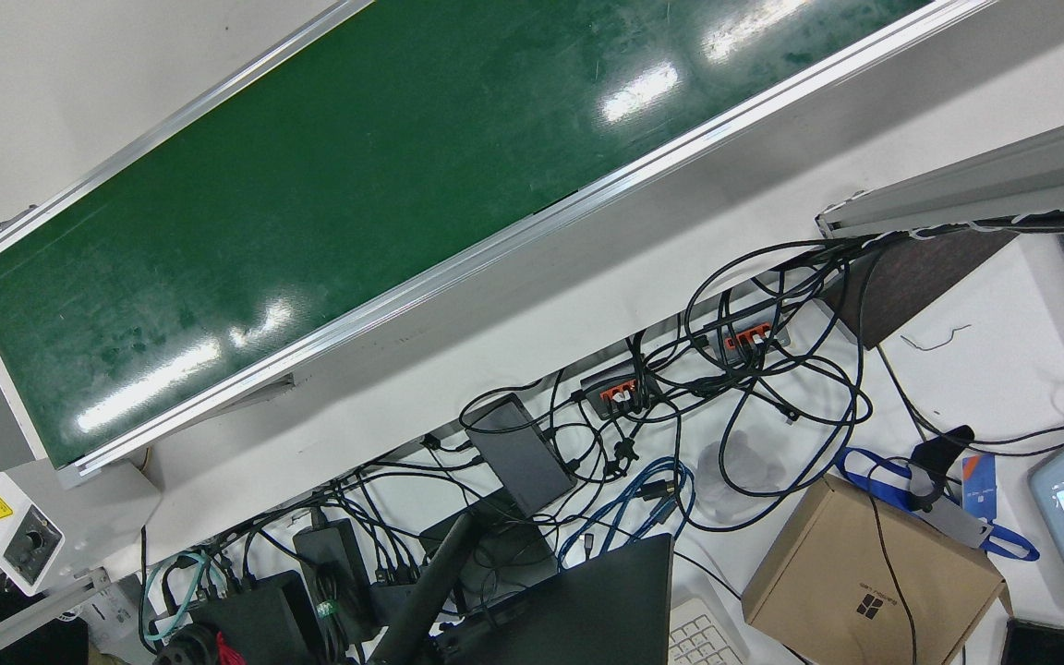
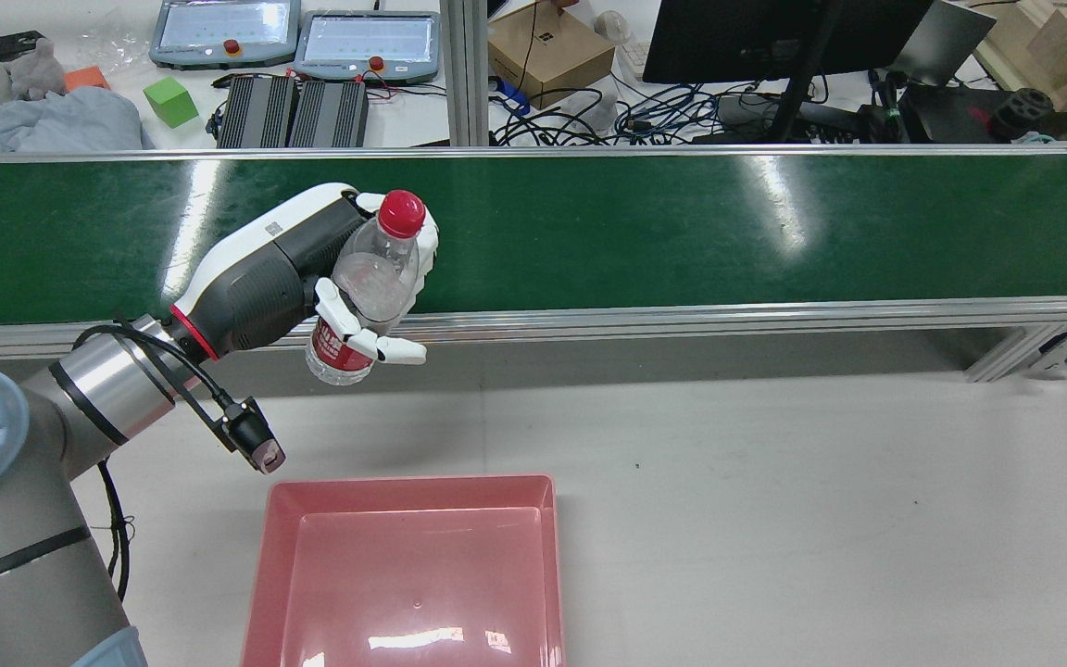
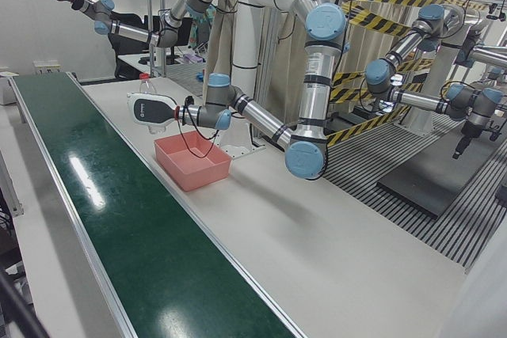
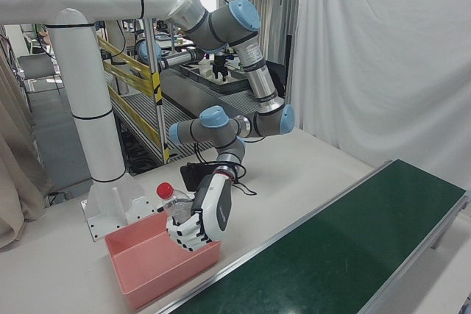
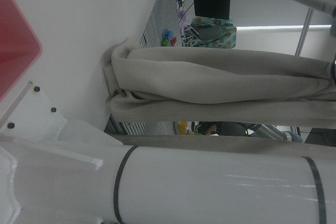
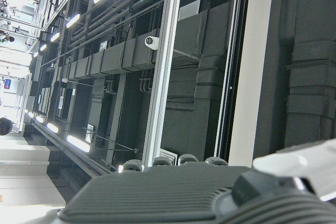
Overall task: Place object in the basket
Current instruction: 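Lift the bottle off the conveyor and carry it over the pink basket, then lower the bottle into the pink basket and open the left hand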
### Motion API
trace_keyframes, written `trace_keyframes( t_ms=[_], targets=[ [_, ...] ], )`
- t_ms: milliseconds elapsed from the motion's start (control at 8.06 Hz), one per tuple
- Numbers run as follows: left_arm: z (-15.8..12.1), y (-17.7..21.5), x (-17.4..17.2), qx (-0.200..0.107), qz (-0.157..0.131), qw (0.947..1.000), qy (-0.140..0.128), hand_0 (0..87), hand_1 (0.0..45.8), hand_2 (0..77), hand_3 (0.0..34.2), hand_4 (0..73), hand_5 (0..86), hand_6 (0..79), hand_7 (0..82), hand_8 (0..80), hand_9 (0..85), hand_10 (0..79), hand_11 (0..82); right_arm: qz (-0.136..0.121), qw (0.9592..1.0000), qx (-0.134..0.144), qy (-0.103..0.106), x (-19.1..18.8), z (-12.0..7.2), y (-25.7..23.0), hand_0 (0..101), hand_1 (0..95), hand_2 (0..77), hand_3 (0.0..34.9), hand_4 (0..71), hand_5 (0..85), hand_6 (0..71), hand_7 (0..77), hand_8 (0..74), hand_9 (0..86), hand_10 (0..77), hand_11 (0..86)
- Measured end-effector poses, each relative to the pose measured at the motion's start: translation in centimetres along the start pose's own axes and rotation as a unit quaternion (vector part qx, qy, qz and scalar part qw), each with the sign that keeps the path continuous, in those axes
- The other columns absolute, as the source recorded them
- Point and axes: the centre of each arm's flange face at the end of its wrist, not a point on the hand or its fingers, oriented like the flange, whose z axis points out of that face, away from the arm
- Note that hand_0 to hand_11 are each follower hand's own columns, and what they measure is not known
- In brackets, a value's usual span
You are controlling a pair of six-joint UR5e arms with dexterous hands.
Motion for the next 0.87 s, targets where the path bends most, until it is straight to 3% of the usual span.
trace_keyframes(
  t_ms=[124, 248, 496, 620, 745, 869],
  targets=[
    [-0.5, 1.6, -2.0, -0.007, -0.001, 0.9998, -0.019, 79.3, 5.4, 27.3, 0.0, 48.5, 61.1, 63.3, 60.0, 65.4, 58.4, 57.3, 58.9, 0.000, 1.0000, 0.000, 0.000, 0.0, 0.0, 0.0, 0, 0.0, 1.1, 0.1, 0.5, 0.0, 0.0, 0.5, 0.0, 0.0, 0.0, 0.0],
    [-0.9, 2.6, -3.5, -0.010, -0.002, 0.9994, -0.033, 79.5, 5.4, 27.3, 0.0, 47.5, 61.6, 63.3, 60.0, 65.4, 58.9, 57.3, 58.9, 0.000, 1.0000, 0.000, 0.000, 0.0, 0.0, 0.0, 0, 0.0, 1.1, 0.1, 0.5, 0.0, 0.0, 0.5, 0.0, 0.0, 0.0, 0.0],
    [-3.4, 2.0, -4.9, -0.001, 0.000, 0.9986, -0.054, 79.3, 5.4, 27.3, 0.0, 37.1, 66.5, 63.3, 60.0, 66.0, 58.9, 57.3, 58.9, 0.000, 1.0000, 0.001, 0.000, 0.0, 0.0, -0.1, 0, 0.0, 1.1, 0.2, 0.5, 0.0, 0.0, 0.5, 0.0, 0.0, 0.0, 0.0],
    [-5.4, 1.5, -5.6, 0.002, -0.002, 0.9979, -0.065, 79.3, 6.5, 9.3, 0.0, 30.5, 71.4, 63.3, 60.0, 66.0, 58.9, 57.3, 58.9, 0.000, 1.0000, 0.001, 0.000, 0.0, -0.1, -0.1, 0, 0.0, 1.1, 0.2, 0.5, 0.0, 0.0, 0.5, 0.0, 0.0, 0.0, 0.0],
    [-6.9, 1.5, -5.8, 0.004, -0.004, 0.9974, -0.072, 79.3, 6.5, 4.4, 0.0, 22.9, 70.4, 63.3, 60.0, 66.0, 58.9, 57.3, 58.9, 0.000, 1.0000, 0.001, 0.000, 0.0, 0.0, -0.1, 0, 0.0, 0.5, 0.1, 0.5, 0.0, 0.0, 0.5, 0.0, 0.0, 0.0, 0.0],
    [-7.7, 1.7, -5.8, 0.002, -0.006, 0.9973, -0.074, 79.3, 6.5, 4.4, 0.0, 18.0, 69.8, 63.3, 59.5, 66.0, 59.5, 57.3, 58.9, 0.000, 1.0000, 0.001, 0.000, 0.0, 0.0, -0.1, 0, 0.0, 0.5, 0.2, 0.5, 0.0, 0.0, 0.5, 0.0, 0.0, 0.0, 0.0]
  ],
)
